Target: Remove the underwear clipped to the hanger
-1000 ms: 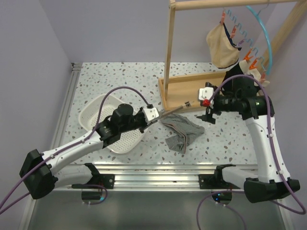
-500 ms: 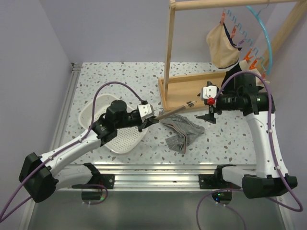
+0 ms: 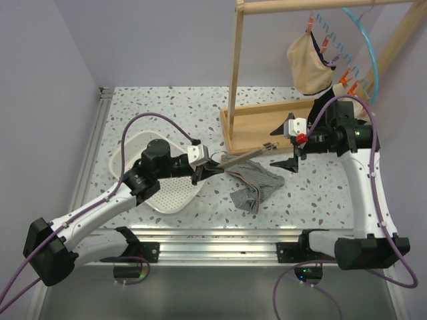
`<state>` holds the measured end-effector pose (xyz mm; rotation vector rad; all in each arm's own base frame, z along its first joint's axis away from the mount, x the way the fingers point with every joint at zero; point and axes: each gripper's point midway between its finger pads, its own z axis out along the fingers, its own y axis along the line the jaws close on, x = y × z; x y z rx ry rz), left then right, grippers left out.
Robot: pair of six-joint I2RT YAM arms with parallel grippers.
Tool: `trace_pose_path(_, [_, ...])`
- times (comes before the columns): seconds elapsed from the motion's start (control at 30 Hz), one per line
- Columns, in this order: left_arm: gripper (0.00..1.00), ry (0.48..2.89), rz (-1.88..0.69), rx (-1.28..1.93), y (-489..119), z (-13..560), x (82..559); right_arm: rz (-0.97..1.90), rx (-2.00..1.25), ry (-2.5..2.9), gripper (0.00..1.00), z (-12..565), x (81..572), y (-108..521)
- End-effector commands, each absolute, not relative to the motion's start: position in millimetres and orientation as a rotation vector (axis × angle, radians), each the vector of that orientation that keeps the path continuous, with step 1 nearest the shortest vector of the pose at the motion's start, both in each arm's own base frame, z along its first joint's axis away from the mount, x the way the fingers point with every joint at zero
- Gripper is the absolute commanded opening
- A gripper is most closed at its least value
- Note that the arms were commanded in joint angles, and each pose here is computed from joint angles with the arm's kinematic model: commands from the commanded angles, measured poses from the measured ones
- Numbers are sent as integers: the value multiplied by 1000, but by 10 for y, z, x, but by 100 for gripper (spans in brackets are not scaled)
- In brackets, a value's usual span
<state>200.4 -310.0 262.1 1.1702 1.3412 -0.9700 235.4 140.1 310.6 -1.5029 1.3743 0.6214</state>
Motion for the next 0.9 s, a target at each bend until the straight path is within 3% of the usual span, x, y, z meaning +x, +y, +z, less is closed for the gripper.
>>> trace_pose_path(0.0, [0, 1196, -1024, 1133, -3146, 3084, 1958, 888, -1509, 1272, 98, 3146, 1995, 1581])
trace_pose_path(0.5, [0, 1060, -1079, 1000, -3170, 3631, 1975, 1164, -1260, 1098, 99, 3539, 1822, 1813])
trace_pose_path(0.77, [0, 1014, -1157, 1057, -3272, 3682, 1896, 1270, -1306, 1088, 86, 3771, 1667, 1977])
trace_pose_path(0.87, [0, 1016, -1162, 1073, -3256, 3654, 1854, 1274, -1306, 1089, 85, 3812, 1703, 1985])
